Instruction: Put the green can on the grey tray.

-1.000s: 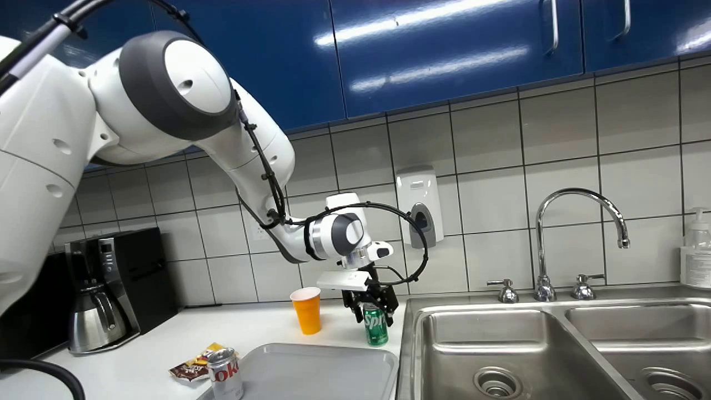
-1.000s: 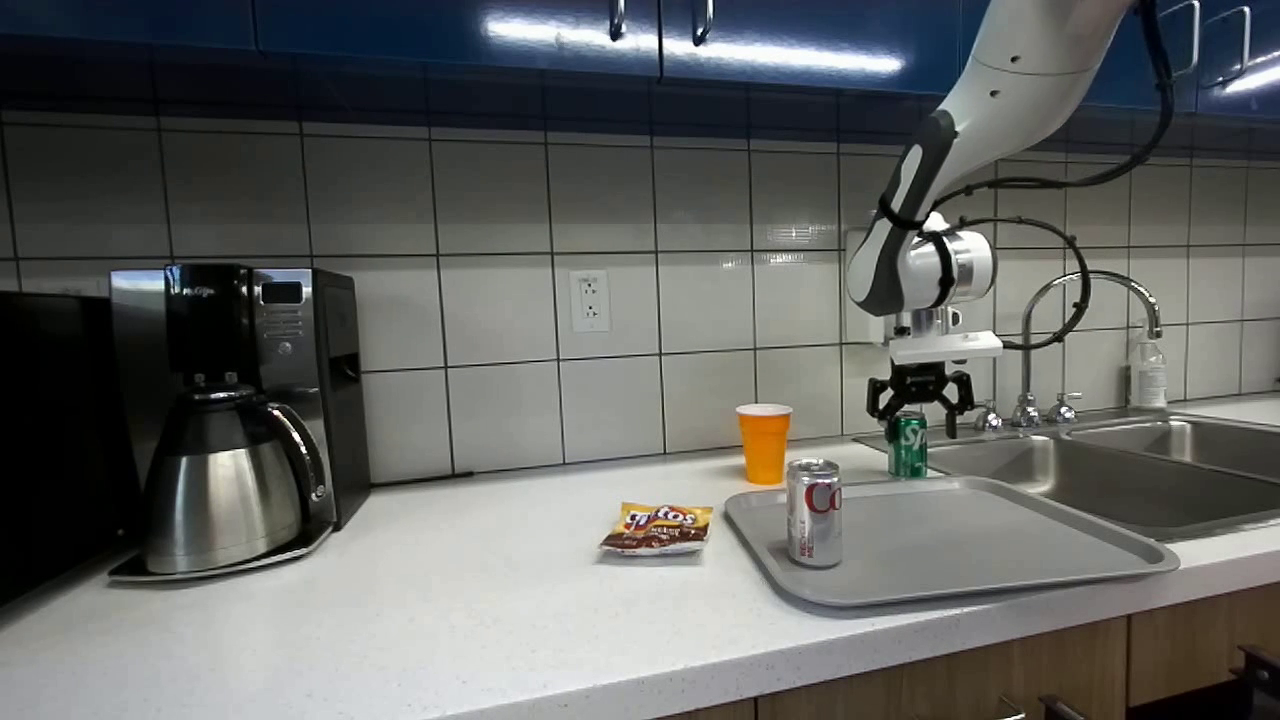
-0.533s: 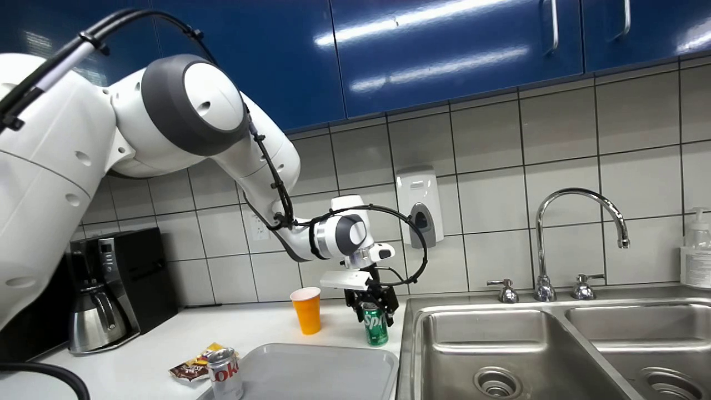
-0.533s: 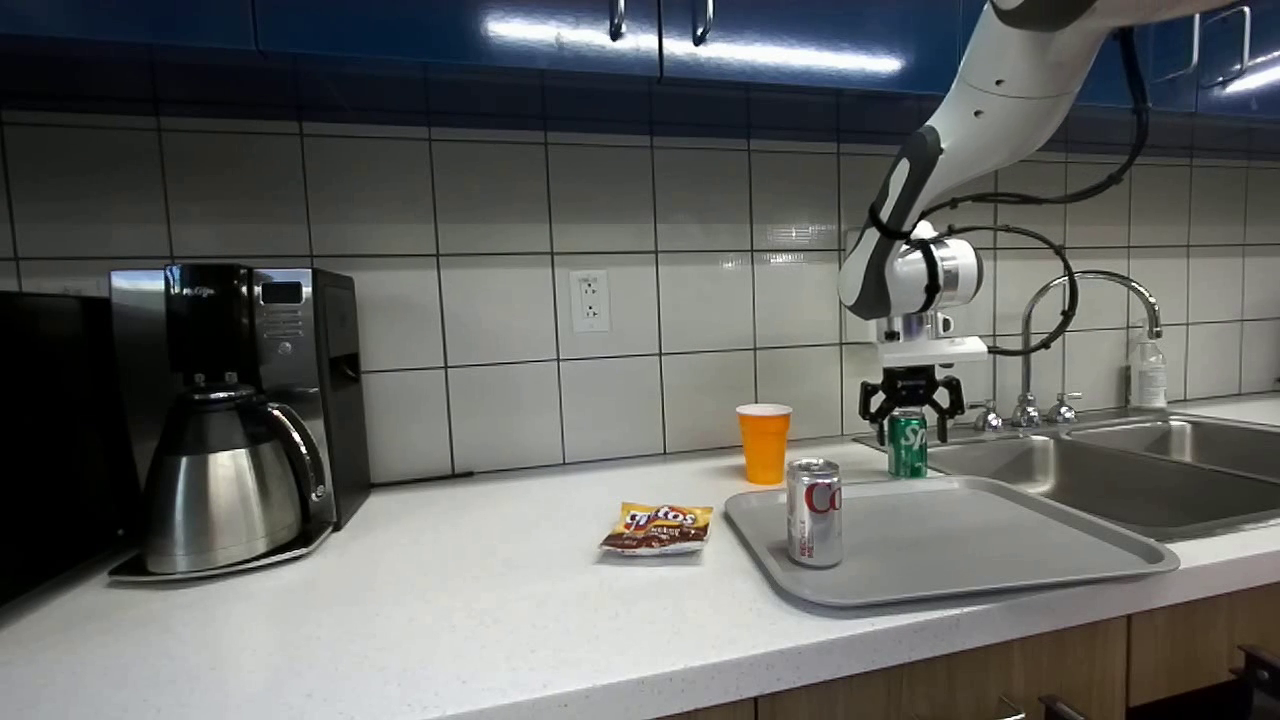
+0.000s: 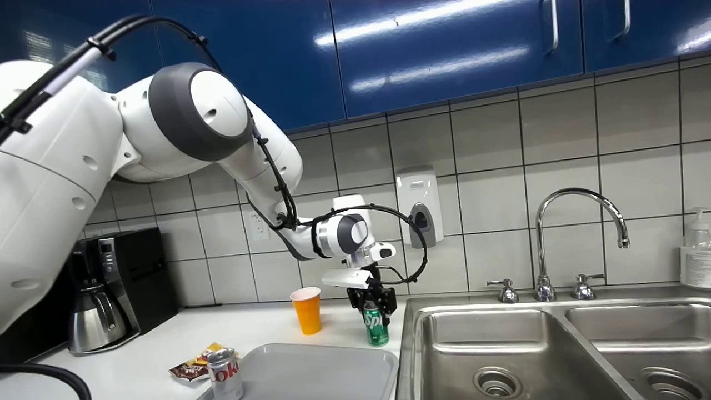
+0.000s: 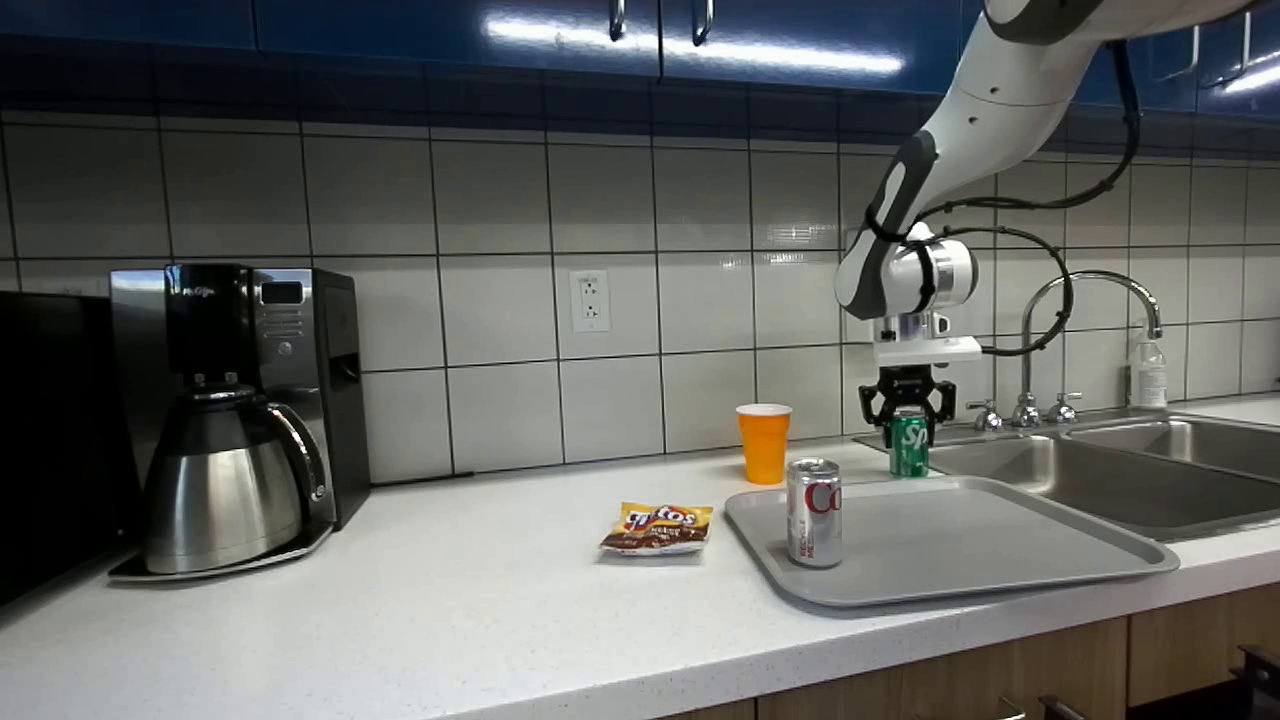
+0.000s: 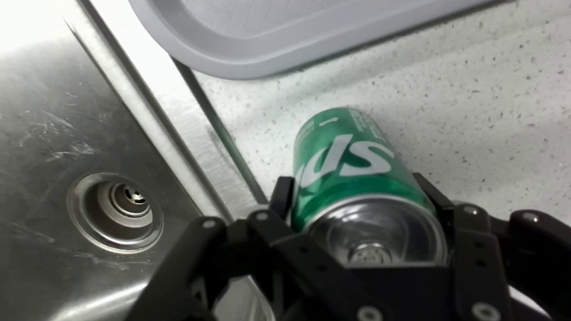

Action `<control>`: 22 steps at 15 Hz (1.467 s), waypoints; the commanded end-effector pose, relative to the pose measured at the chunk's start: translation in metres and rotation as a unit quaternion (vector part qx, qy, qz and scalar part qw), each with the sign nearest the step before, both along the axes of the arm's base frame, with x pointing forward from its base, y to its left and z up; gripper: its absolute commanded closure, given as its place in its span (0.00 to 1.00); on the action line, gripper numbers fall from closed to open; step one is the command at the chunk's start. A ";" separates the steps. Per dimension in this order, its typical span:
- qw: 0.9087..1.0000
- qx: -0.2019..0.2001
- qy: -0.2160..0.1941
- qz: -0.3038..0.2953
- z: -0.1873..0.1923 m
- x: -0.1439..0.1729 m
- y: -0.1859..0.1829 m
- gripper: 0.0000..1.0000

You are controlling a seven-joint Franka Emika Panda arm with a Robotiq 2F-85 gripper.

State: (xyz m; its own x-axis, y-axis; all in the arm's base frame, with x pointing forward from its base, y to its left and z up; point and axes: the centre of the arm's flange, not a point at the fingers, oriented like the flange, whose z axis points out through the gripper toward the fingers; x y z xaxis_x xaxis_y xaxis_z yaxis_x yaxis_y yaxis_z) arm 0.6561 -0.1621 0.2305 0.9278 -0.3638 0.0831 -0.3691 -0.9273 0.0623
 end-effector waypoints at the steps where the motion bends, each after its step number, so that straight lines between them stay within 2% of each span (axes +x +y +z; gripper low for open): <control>1: 1.000 0.003 0.002 -0.013 0.006 0.008 -0.004 0.60; 13: 0.999 0.014 -0.048 0.001 0.070 -0.023 0.001 0.60; 22: 0.997 0.019 -0.060 0.038 0.097 -0.089 0.017 0.60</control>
